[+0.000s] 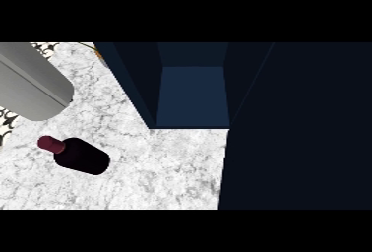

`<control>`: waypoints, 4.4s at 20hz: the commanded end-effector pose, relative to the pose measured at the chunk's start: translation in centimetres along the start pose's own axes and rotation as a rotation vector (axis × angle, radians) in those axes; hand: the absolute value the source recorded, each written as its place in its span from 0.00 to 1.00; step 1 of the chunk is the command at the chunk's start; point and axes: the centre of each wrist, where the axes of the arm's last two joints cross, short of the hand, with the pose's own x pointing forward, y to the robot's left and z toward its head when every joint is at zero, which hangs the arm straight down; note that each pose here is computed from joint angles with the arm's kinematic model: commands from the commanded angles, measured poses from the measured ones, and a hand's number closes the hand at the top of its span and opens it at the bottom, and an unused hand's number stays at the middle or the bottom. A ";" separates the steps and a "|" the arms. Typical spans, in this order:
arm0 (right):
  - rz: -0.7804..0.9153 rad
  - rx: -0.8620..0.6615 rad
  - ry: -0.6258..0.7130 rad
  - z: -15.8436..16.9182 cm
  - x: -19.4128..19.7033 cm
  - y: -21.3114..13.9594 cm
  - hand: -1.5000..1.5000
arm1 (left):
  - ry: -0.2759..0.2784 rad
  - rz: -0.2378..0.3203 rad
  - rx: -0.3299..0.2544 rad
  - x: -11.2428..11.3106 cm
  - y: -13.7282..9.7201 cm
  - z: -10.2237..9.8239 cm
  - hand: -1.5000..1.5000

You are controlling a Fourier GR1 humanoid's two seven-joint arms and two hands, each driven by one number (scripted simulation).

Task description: Pick up the wine, place it into the cabinet and close the cabinet

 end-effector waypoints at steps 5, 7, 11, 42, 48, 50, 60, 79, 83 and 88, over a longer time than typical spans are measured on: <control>-0.039 -0.001 -0.018 1.6 1.1 0.2 0.00 | 0.027 -0.056 0.089 -2.5 4.3 0.4 0.00; -0.028 0.019 -0.022 1.5 1.3 -0.2 0.00 | -0.007 -0.075 0.115 -1.2 4.7 1.5 0.00; -0.027 0.030 -0.021 0.9 1.6 0.1 0.00 | -0.027 -0.085 0.176 -2.8 6.9 0.9 0.00; -0.050 0.022 -0.020 1.6 2.2 1.0 0.00 | 0.240 -0.161 0.325 -15.4 20.7 1.3 0.00; -0.016 0.073 -0.033 1.6 3.1 0.4 0.00 | 0.239 -0.142 0.305 -20.5 20.5 4.6 0.00; -0.021 0.029 -0.038 -0.7 1.9 0.0 0.00 | 0.258 -0.148 0.306 -21.8 20.8 3.4 0.00; -0.031 0.044 -0.055 0.2 2.4 0.2 0.00 | 0.292 -0.084 0.304 -25.0 20.6 6.5 0.00; -0.044 0.042 -0.041 -0.6 2.1 1.7 0.00 | 0.243 0.065 0.278 -29.1 18.8 5.9 0.00; -0.021 0.075 -0.026 0.1 2.1 1.2 0.00 | 0.232 0.058 0.267 -28.9 18.9 4.7 0.00; -0.035 0.059 -0.019 -0.2 2.1 1.0 0.00 | 0.179 0.031 0.306 -28.3 19.3 4.7 0.00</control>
